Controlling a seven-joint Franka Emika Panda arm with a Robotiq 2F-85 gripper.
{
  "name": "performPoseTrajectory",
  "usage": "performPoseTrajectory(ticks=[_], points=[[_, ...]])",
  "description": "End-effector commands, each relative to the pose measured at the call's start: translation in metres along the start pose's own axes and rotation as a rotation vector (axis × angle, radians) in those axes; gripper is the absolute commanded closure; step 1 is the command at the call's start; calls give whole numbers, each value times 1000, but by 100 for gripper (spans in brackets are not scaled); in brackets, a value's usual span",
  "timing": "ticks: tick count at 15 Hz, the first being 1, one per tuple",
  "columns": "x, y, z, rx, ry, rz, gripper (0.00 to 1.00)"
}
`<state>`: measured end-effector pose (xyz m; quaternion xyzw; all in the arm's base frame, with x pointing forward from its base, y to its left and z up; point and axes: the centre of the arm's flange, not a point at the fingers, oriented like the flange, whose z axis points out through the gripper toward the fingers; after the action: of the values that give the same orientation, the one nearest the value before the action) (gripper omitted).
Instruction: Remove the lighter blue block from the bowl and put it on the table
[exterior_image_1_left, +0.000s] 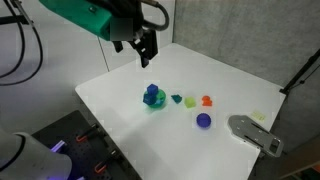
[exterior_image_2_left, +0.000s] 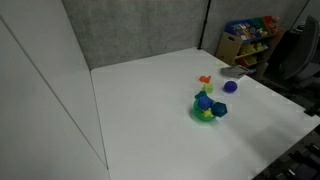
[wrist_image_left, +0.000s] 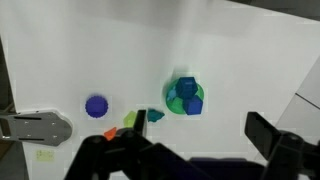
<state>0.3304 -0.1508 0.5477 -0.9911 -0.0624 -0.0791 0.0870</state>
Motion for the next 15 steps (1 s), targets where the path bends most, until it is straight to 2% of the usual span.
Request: performPoseTrajectory(ticks=[1,6,15], points=[[34,-33,20,-11,-36,-5,0],[78,-79,70,-68,-110,-23,0],[144,-134,172,-147,-177,-20,0]])
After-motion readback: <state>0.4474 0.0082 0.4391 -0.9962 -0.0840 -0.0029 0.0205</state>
